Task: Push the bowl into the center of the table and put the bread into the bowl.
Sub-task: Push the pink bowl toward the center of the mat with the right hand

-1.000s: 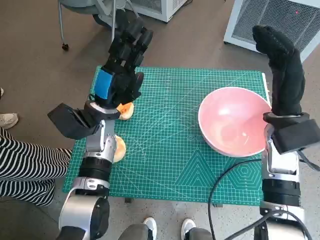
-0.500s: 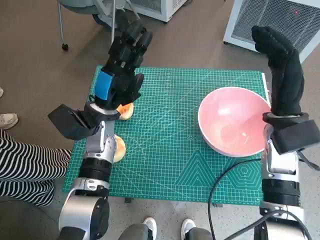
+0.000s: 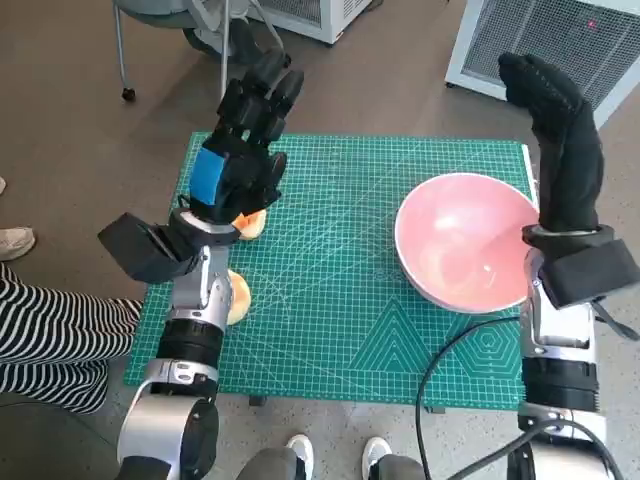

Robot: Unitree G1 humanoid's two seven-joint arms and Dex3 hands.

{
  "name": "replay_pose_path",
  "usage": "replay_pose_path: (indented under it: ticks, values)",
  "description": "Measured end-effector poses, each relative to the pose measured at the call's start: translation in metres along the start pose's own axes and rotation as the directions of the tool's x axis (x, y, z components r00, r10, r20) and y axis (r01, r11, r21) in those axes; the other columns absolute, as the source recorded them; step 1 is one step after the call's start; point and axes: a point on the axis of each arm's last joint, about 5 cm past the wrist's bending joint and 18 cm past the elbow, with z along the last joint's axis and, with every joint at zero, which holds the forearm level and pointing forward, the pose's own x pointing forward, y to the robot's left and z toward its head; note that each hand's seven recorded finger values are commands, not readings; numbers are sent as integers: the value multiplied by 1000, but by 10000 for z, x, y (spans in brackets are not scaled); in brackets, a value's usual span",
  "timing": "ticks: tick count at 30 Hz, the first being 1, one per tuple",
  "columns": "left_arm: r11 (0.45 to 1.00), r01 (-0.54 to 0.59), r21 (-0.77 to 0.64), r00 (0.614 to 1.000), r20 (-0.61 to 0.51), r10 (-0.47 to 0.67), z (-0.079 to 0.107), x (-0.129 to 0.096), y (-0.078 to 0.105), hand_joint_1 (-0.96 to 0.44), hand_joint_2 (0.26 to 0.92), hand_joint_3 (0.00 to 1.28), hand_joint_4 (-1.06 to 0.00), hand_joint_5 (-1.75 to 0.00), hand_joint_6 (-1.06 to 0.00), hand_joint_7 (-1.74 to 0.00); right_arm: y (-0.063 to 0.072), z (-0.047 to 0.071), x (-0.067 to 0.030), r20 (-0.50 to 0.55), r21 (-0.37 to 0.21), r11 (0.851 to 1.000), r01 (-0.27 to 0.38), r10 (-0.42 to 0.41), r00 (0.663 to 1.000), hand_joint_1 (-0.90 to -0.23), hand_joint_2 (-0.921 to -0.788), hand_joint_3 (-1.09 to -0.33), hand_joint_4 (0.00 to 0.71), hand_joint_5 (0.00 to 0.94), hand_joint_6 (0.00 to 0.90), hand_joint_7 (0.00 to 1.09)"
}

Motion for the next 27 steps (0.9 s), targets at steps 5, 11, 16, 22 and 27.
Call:
replay_pose_path:
  ticks: [5, 11, 16, 22, 27]
  values:
    - [1000, 0, 1, 1000, -1, 0, 0, -2, 1, -655, 921, 436, 1, -227, 1, -363, 0, 0, -1, 0, 0, 1000, 0, 0, 1000, -705, -921, -745, 151, 0, -1, 452]
    - [1000, 1, 3, 1000, -2, -1, 2, -4, 5, -662, 921, 434, 0, -223, 1, -359, -87, -2, -51, 15, -23, 1000, 15, -15, 1000, -710, -921, -741, 153, 1, -1, 455]
    - [1000, -3, 17, 1000, -7, 4, 17, -29, 52, -669, 921, 429, -4, -219, 1, -360, -324, -26, -161, 24, -87, 993, 85, -84, 996, -706, -921, -772, 148, 0, -1, 442]
    - [1000, -11, 25, 1000, -7, 11, 30, -50, 96, -676, 921, 421, -10, -211, 1, -357, -610, -112, -332, -17, -160, 964, 212, -218, 976, -699, -921, -801, 143, 0, -1, 438]
    - [1000, -19, 24, 1000, -16, 20, 19, -73, 116, -679, 921, 419, -15, -203, 1, -359, -782, -223, -467, -89, -208, 936, 283, -306, 948, -711, -921, -817, 138, 0, -1, 433]
